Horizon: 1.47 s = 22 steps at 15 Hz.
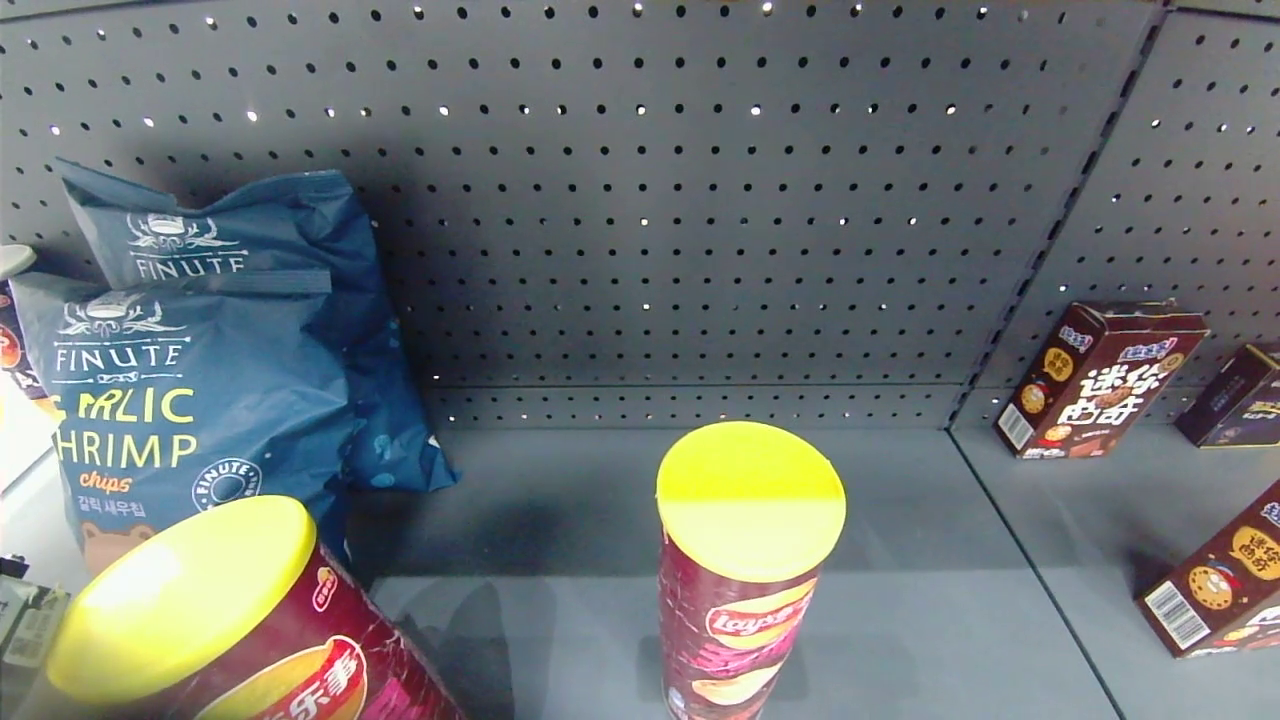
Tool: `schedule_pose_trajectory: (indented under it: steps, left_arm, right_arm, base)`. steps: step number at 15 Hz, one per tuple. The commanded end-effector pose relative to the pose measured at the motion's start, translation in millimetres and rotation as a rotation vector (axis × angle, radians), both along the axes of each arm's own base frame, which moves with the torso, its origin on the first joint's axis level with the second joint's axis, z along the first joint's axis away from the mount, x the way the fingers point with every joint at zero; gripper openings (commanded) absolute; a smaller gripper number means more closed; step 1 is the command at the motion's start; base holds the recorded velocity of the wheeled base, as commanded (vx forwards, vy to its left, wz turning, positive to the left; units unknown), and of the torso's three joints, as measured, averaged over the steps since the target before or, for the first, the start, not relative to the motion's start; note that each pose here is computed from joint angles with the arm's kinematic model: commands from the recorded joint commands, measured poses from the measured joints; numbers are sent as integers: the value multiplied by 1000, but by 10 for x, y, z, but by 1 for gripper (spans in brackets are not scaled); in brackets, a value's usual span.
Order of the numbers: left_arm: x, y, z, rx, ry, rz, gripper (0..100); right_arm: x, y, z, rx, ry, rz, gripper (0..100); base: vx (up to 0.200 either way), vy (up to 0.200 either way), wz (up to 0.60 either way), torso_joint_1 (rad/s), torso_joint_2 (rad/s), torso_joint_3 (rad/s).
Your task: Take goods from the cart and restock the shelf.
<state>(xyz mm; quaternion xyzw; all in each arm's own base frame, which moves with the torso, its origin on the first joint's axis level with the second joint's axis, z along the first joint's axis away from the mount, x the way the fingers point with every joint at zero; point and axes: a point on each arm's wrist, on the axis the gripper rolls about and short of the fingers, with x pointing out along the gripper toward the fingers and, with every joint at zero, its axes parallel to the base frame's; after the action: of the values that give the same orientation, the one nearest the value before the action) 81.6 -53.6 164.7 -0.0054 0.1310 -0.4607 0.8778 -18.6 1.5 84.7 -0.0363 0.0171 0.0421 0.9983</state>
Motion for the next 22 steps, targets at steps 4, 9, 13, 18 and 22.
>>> schedule_pose_trajectory:
  steps: [4, 9, 13, 18, 22]
  left_arm:
    - [2, -1, -2, 1, 2, 0, 0]
    - [31, -16, 139, -21, -42, -2, 0]
    - [186, -70, 422, -47, -95, 27, 0]
    - [698, -327, 806, -57, -120, 18, 0]
    - [991, -575, 788, 19, -56, -45, 0]
  right_arm:
    - [-37, -14, -83, 71, -31, -83, 100]
    - [-37, -15, -83, 72, -31, -86, 100]
    - [-37, -15, -83, 72, -31, -86, 100]
    - [-37, -15, -83, 72, -31, -86, 100]
    - [-37, -15, -83, 72, -31, -86, 100]
  base:
    - [0, 0, 0, 0, 0, 0]
    - [0, 0, 0, 0, 0, 0]
    - [0, 0, 0, 0, 0, 0]
    - [0, 0, 0, 0, 0, 0]
    - [0, 0, 0, 0, 0, 0]
